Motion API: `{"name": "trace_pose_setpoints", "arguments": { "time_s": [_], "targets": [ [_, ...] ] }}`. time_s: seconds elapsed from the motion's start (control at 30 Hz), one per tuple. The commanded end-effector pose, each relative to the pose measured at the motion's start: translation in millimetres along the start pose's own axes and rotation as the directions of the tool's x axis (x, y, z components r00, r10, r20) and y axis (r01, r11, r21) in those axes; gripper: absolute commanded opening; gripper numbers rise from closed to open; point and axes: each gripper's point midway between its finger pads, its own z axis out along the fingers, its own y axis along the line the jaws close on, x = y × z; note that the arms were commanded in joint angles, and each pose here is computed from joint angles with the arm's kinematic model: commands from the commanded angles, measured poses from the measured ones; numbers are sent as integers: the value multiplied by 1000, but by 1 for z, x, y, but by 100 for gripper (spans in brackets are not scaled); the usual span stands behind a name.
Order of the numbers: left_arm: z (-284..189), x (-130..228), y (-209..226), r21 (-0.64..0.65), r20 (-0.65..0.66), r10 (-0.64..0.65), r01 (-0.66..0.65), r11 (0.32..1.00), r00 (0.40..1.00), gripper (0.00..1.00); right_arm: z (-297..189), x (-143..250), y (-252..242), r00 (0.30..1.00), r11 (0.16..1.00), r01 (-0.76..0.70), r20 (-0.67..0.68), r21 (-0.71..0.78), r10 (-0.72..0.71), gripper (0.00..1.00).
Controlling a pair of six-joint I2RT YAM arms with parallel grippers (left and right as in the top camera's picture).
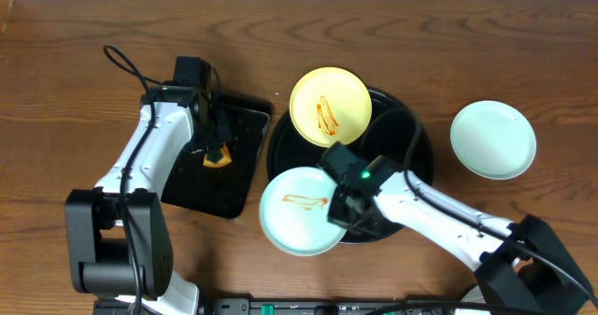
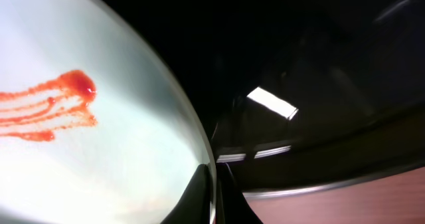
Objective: Clean dirty plates on tray and stack at the side
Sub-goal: 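Drag the front pale green plate toward the tray center with the right gripper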
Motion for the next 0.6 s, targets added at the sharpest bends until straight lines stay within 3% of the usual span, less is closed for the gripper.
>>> {"name": "trace_pose_setpoints", "arguments": {
  "time_s": [0.0,0.3,0.57],
  "targets": [
    [-3,1,2,0,5,10,-10,1000,1000,8,-14,-36,-20,987,995,77,139,56,-85,1],
    [-3,4,3,-4,-6,9,-10,1000,1000,8,-36,-94,-63,953,979,134,249,154,-170,1],
    [5,21,-1,-1,-52,17,-17,1000,998,8,-49,-131,-106,937,963,72,314,260,-155,1]
  ]
}}
